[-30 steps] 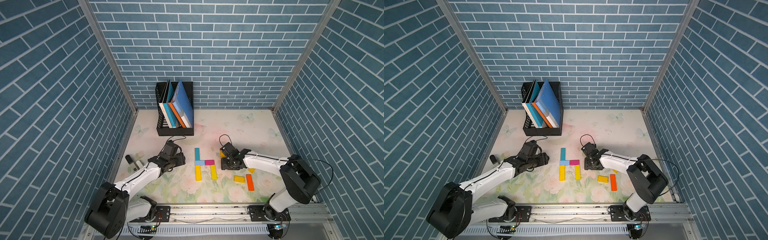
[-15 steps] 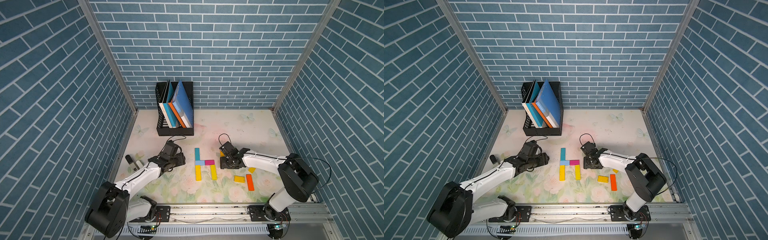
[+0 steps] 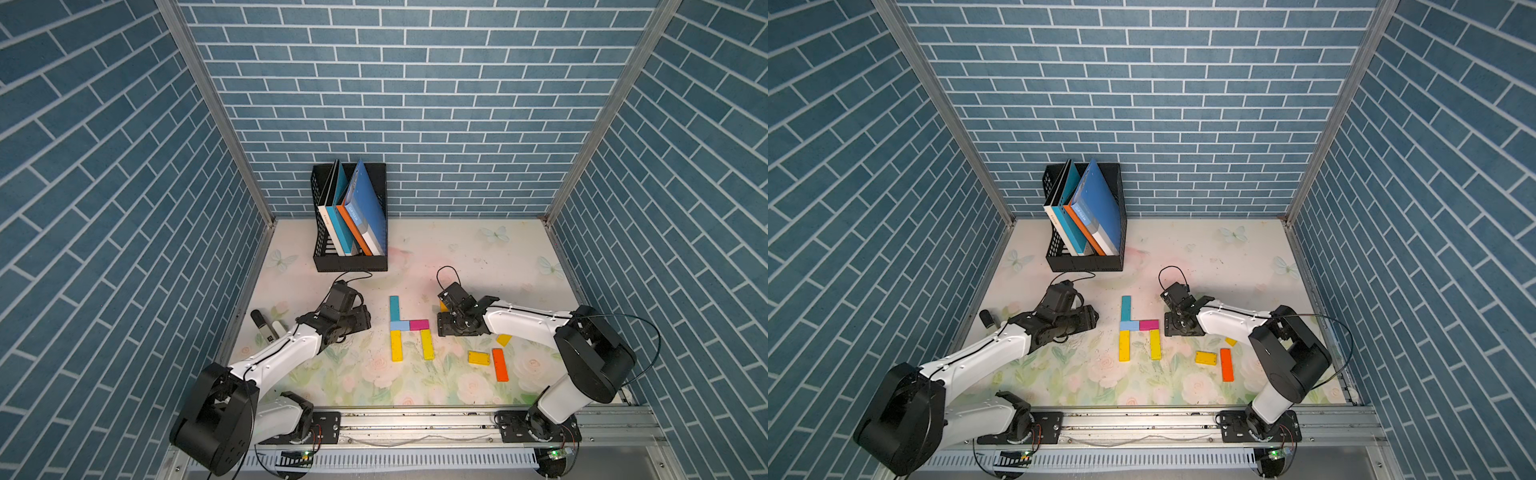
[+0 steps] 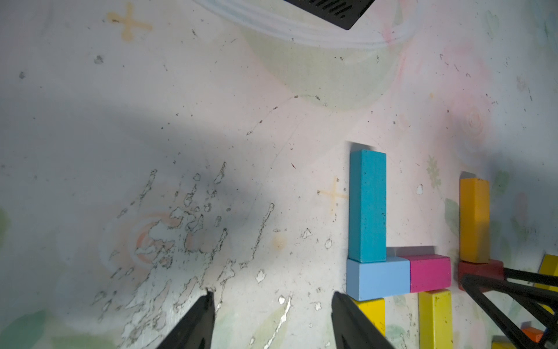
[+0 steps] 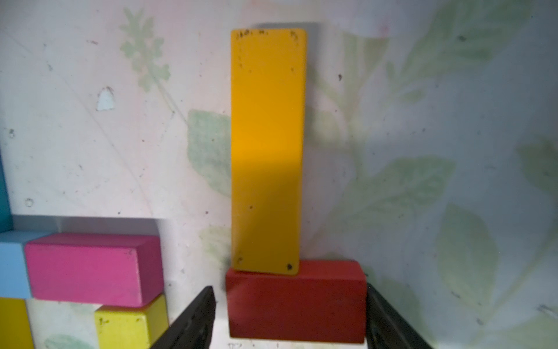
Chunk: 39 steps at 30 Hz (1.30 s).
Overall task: Assemble the letter h with building blocks
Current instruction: Assemble the building block at the center of the board.
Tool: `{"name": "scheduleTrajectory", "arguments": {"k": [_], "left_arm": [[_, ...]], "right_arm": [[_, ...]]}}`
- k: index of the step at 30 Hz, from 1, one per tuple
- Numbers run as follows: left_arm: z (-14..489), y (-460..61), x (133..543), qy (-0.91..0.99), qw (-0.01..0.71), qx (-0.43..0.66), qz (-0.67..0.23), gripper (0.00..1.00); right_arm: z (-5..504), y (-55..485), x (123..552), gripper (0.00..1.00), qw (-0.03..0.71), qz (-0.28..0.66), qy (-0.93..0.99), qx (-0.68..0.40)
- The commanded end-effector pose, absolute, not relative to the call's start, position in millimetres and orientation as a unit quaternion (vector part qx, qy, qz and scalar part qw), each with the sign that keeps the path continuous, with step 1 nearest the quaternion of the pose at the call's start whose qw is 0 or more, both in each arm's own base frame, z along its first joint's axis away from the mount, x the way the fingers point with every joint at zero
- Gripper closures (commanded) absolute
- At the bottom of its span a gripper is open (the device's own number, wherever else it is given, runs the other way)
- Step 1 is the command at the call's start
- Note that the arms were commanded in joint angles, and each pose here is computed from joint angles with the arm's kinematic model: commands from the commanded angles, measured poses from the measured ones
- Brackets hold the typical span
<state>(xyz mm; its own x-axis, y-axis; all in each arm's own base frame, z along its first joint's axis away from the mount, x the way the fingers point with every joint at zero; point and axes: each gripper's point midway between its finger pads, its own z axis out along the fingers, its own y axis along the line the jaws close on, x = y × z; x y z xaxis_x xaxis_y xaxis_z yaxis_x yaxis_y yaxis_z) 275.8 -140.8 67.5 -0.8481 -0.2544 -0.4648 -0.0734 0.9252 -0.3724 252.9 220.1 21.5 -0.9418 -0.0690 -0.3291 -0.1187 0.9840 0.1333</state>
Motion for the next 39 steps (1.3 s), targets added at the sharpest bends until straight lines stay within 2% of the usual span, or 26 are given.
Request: {"name": "scheduleTrajectory", "arguments": {"k": [1, 10, 13, 15, 17, 19, 25, 31, 35, 39], "left_arm": [[67.4, -142.6, 275.1, 0.946, 0.261, -0.082, -0.175, 0.33], [67.1, -142.8, 274.5, 0.945, 0.262, -0.081, -0.176, 0.33], [66.1, -143.1, 273.5, 0.946, 0.26, -0.081, -0.178, 0.33], [65.4, -142.7, 273.1, 0.946, 0.26, -0.081, -0.177, 0.33], [65.3, -142.4, 273.3, 0.946, 0.26, -0.082, -0.177, 0.33], [65.7, -142.9, 273.6, 0.945, 0.261, -0.081, -0.178, 0.33], [66.8, -143.7, 274.7, 0.945, 0.261, -0.081, -0.179, 0.33], [66.1, -143.0, 274.8, 0.946, 0.261, -0.082, -0.177, 0.33], [67.1, -143.8, 275.6, 0.945, 0.262, -0.081, -0.178, 0.33], [67.2, -143.5, 275.4, 0.945, 0.261, -0.082, -0.178, 0.33]], "right_arm": [[3.4, 210.8, 236.8, 0.31, 0.121, 0.063, 0.99, -0.031], [-1.8, 202.4, 233.4, 0.44, 0.115, 0.048, 0.992, -0.003], [-2.0, 201.5, 232.8, 0.45, 0.116, 0.047, 0.992, -0.001], [-1.4, 200.5, 231.6, 0.42, 0.115, 0.048, 0.992, 0.0], [0.3, 200.4, 231.4, 0.3, 0.116, 0.048, 0.992, -0.003], [3.1, 201.8, 232.0, 0.24, 0.118, 0.051, 0.992, -0.007], [7.1, 199.9, 232.9, 0.25, 0.119, 0.043, 0.992, -0.016], [4.5, 193.5, 231.2, 0.37, 0.118, 0.029, 0.992, -0.013], [3.1, 192.8, 230.8, 0.37, 0.117, 0.026, 0.993, -0.014], [3.0, 200.3, 232.5, 0.26, 0.115, 0.036, 0.992, -0.029]]}}
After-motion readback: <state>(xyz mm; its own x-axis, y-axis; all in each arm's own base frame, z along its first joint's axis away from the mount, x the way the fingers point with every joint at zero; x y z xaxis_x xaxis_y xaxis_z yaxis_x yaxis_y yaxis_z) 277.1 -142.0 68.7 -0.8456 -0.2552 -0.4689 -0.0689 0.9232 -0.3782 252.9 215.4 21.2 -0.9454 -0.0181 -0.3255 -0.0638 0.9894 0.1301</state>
